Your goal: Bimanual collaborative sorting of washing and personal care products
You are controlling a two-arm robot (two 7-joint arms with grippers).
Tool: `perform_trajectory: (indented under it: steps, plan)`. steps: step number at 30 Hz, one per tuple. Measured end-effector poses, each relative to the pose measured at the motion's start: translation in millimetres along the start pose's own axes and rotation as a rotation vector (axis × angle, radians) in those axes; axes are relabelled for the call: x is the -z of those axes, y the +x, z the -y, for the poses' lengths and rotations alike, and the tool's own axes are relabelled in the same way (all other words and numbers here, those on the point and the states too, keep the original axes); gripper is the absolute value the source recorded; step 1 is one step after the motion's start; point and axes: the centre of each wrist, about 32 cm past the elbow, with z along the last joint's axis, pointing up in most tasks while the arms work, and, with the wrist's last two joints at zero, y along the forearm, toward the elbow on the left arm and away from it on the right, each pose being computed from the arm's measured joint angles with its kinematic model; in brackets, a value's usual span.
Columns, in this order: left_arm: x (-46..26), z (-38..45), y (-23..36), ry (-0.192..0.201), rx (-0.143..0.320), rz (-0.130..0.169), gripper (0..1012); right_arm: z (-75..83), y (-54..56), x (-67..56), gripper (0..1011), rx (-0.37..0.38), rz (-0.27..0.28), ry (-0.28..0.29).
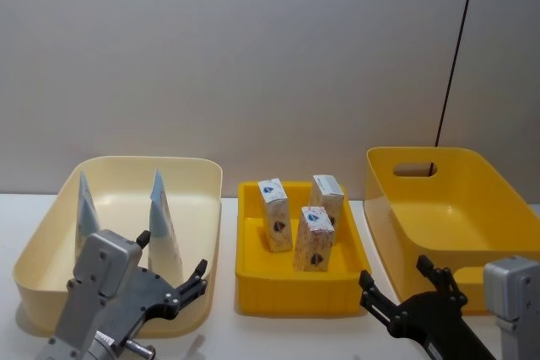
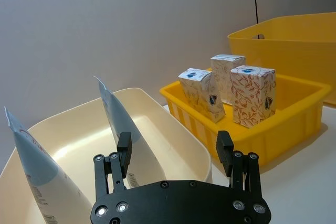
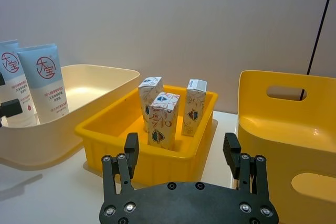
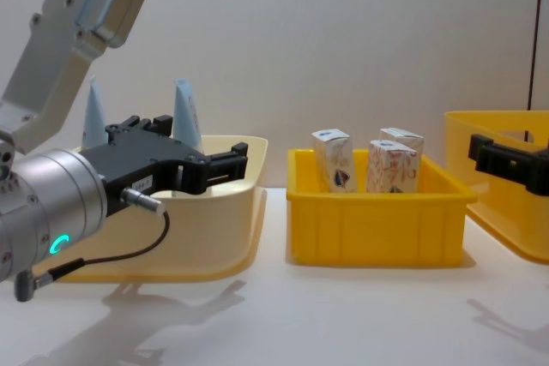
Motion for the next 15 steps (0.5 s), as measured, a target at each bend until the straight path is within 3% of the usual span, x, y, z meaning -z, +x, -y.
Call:
perform_trajectory:
  steps: [15]
  plan:
    - [0.0,0.0,0.0,0.000,0.000,0.000,1003,0.0,0.0,0.0,1001,0.000,0.000,0.000]
